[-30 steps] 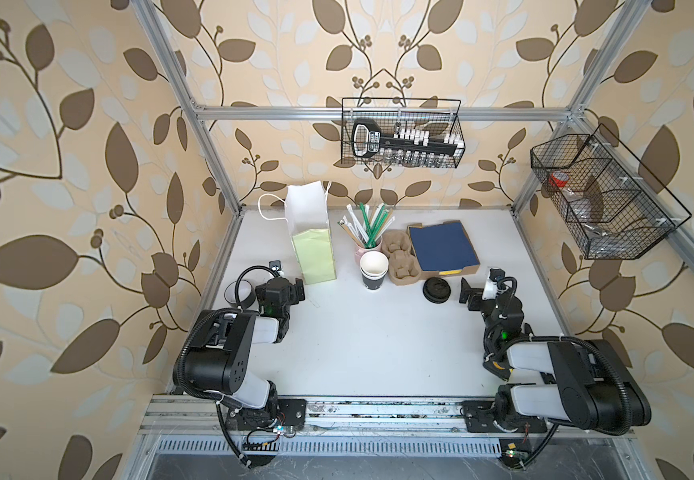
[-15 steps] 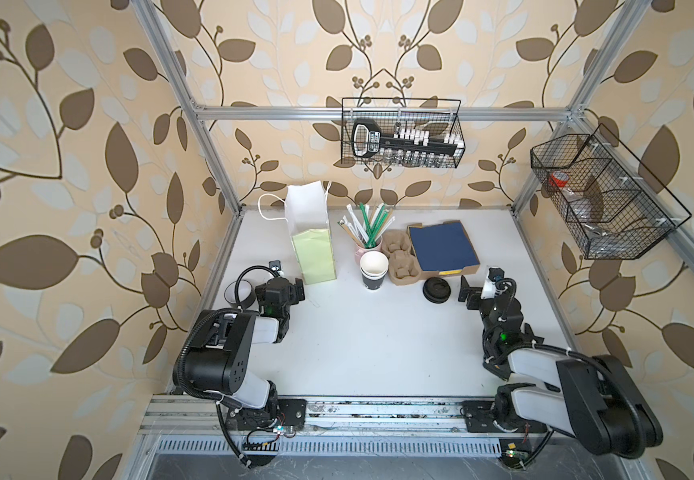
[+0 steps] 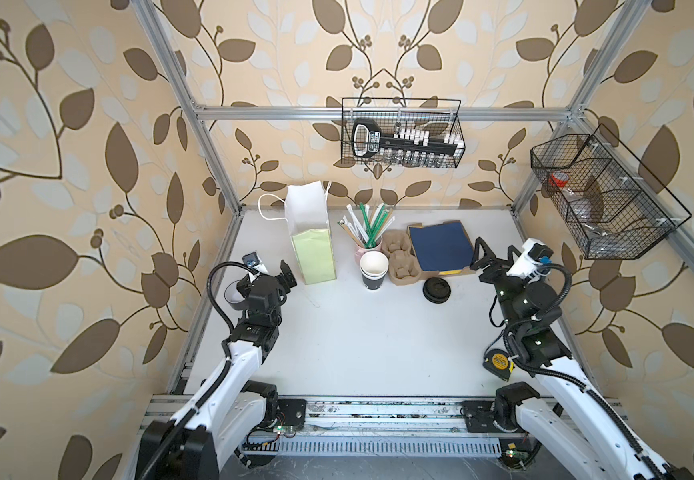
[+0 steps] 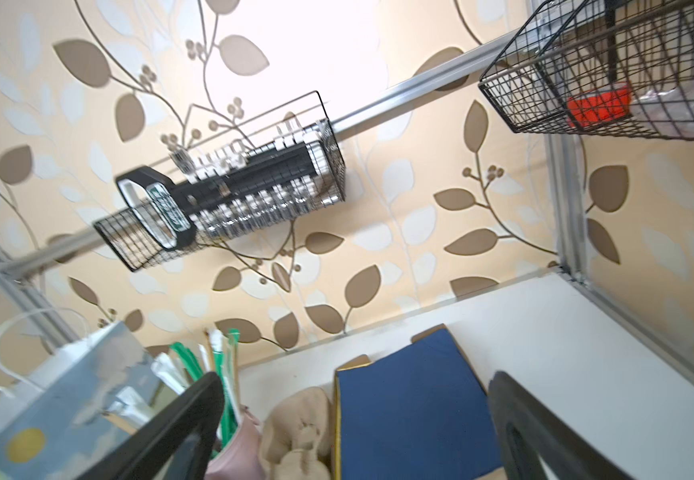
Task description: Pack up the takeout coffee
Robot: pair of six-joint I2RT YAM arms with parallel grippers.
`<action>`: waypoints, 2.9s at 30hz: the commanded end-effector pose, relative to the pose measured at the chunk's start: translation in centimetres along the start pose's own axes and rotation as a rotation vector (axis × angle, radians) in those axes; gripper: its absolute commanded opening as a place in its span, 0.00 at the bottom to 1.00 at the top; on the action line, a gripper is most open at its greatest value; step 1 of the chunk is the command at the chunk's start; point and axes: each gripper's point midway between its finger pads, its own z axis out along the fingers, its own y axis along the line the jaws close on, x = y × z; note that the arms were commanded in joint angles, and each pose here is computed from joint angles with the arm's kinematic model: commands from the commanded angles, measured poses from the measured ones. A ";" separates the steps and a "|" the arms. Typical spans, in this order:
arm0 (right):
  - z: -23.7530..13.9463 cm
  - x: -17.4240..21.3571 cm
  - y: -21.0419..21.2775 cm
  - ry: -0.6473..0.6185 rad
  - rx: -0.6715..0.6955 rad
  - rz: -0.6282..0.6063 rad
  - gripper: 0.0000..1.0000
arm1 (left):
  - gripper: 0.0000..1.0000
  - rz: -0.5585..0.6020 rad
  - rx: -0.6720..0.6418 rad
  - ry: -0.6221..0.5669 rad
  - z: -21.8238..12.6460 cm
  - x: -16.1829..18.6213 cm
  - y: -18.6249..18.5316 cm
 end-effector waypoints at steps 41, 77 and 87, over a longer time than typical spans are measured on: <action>7.3 25.8 15.8 1.113 -0.131 -0.443 0.40 | 0.99 -0.215 0.217 0.675 -6.4 3.2 -6.6; 8.1 28.0 15.9 1.176 -0.099 -0.460 0.05 | 0.99 -0.241 0.246 0.725 -6.3 3.9 -7.1; 7.9 27.3 16.6 1.193 -0.129 -0.405 0.00 | 0.99 -0.236 0.252 0.744 -6.2 4.0 -7.3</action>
